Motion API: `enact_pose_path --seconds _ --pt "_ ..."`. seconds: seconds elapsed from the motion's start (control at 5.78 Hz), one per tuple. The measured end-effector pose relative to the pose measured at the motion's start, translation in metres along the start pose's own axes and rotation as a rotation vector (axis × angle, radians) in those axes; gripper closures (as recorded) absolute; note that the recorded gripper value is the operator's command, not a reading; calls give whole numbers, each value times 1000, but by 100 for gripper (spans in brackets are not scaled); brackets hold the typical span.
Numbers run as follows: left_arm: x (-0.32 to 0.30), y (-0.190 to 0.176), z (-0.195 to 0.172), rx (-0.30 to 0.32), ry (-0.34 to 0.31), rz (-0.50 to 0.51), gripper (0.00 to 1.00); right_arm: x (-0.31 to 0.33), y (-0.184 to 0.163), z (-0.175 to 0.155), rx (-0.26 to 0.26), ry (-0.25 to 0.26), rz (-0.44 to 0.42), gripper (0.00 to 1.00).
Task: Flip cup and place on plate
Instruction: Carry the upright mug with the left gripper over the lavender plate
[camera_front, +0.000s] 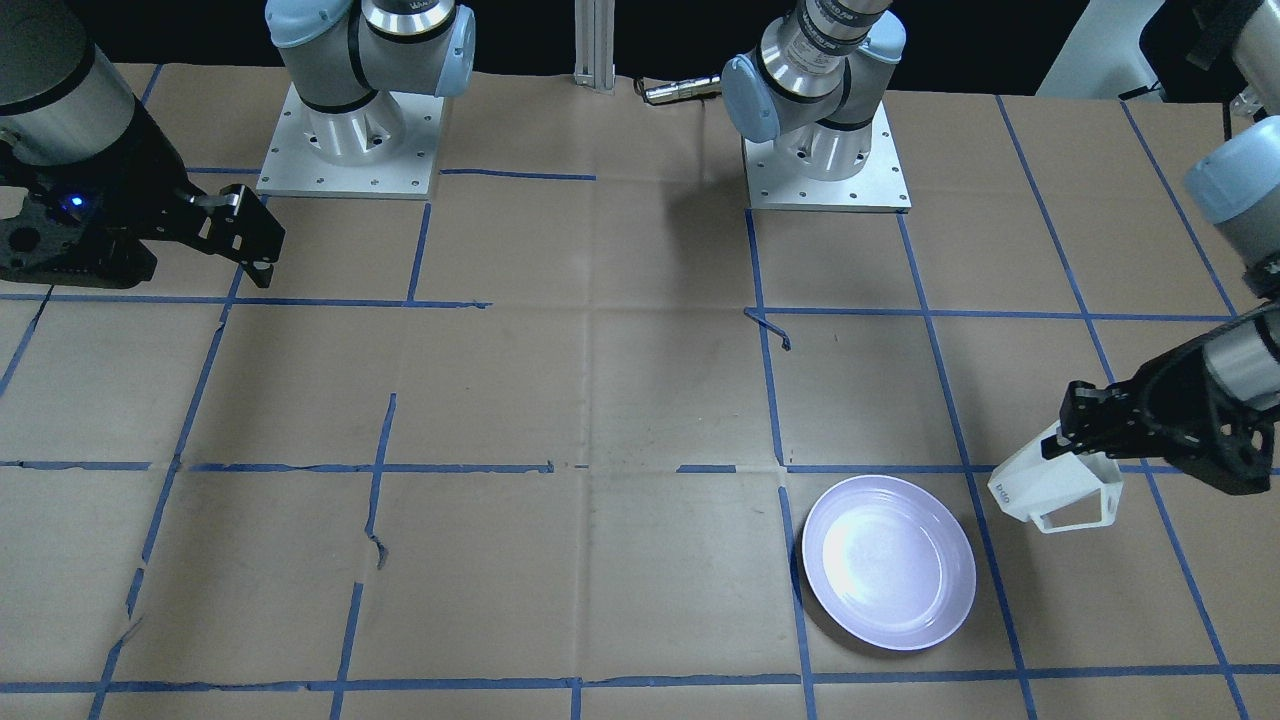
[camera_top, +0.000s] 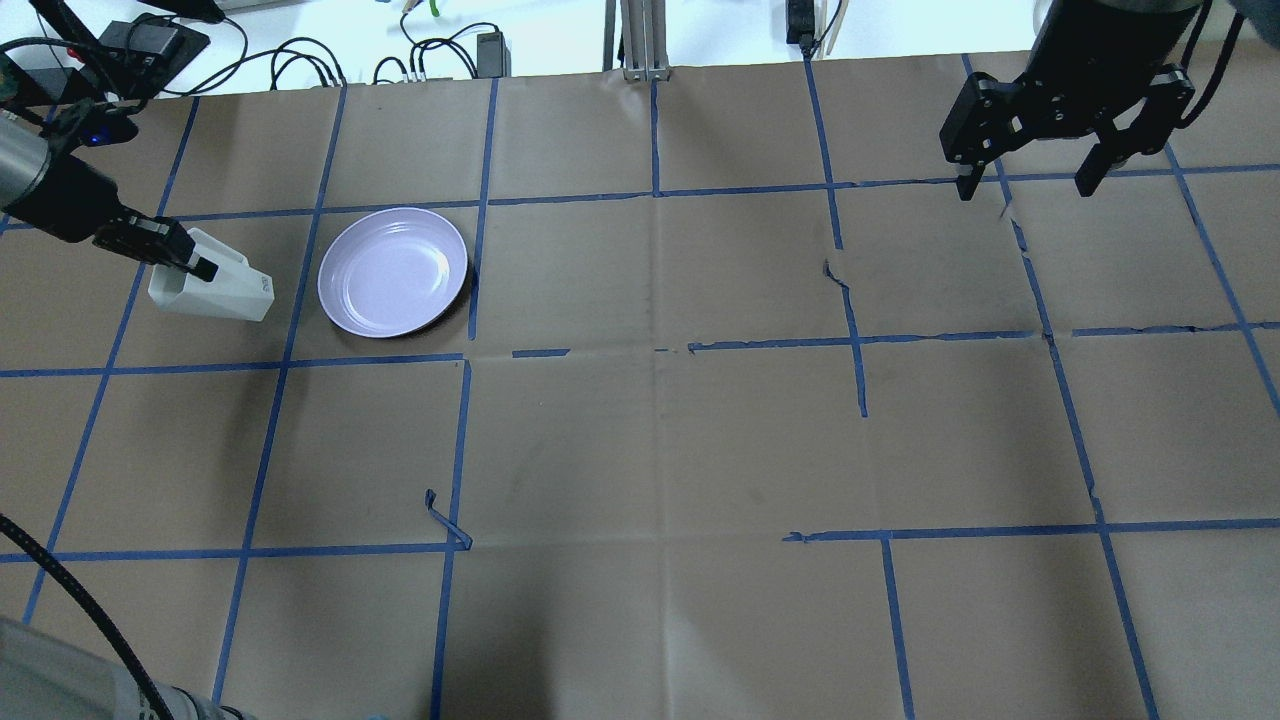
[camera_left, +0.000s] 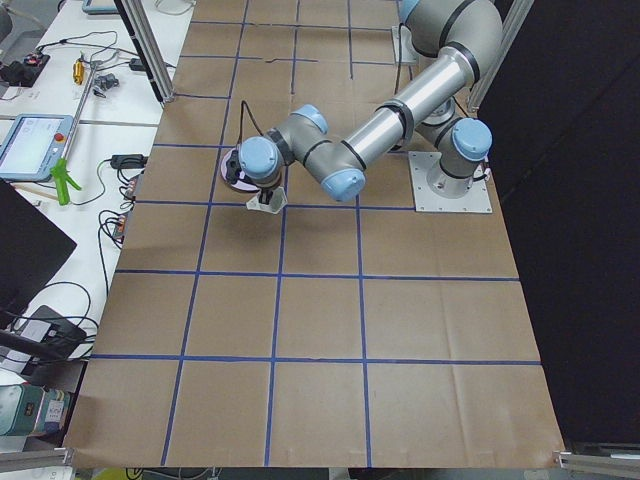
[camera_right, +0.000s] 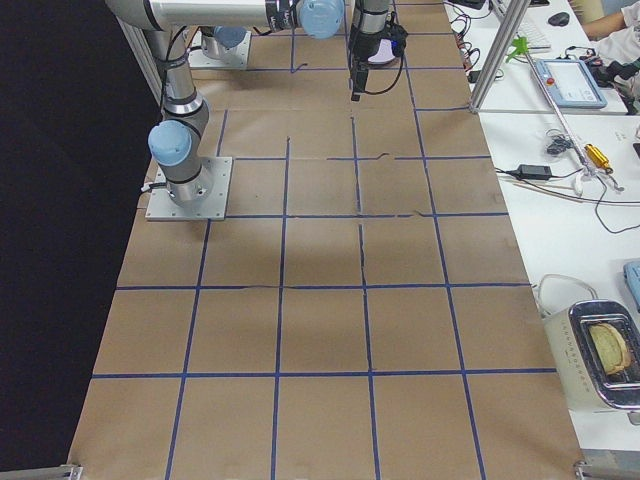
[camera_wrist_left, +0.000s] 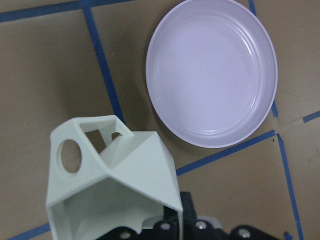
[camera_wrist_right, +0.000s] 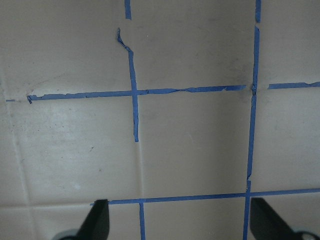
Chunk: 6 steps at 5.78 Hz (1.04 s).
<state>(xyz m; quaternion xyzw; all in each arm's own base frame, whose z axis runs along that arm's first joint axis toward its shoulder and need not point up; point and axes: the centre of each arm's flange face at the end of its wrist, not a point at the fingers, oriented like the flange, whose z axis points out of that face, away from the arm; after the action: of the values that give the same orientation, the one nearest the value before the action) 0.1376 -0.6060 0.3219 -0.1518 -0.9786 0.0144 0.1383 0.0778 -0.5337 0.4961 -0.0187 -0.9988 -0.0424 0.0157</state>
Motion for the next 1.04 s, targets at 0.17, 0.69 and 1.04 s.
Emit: enact_pose_path --seconds 0.17,0.69,1.04 --pt "52 -34 18 -57 -94 62 100 0 0 0 0 0 0 0" --pt "144 -89 89 -121 -264 50 100 0 0 0 0 0 0 0" --pt "155 -88 113 -168 -296 63 100 0 0 0 0 0 0 0"
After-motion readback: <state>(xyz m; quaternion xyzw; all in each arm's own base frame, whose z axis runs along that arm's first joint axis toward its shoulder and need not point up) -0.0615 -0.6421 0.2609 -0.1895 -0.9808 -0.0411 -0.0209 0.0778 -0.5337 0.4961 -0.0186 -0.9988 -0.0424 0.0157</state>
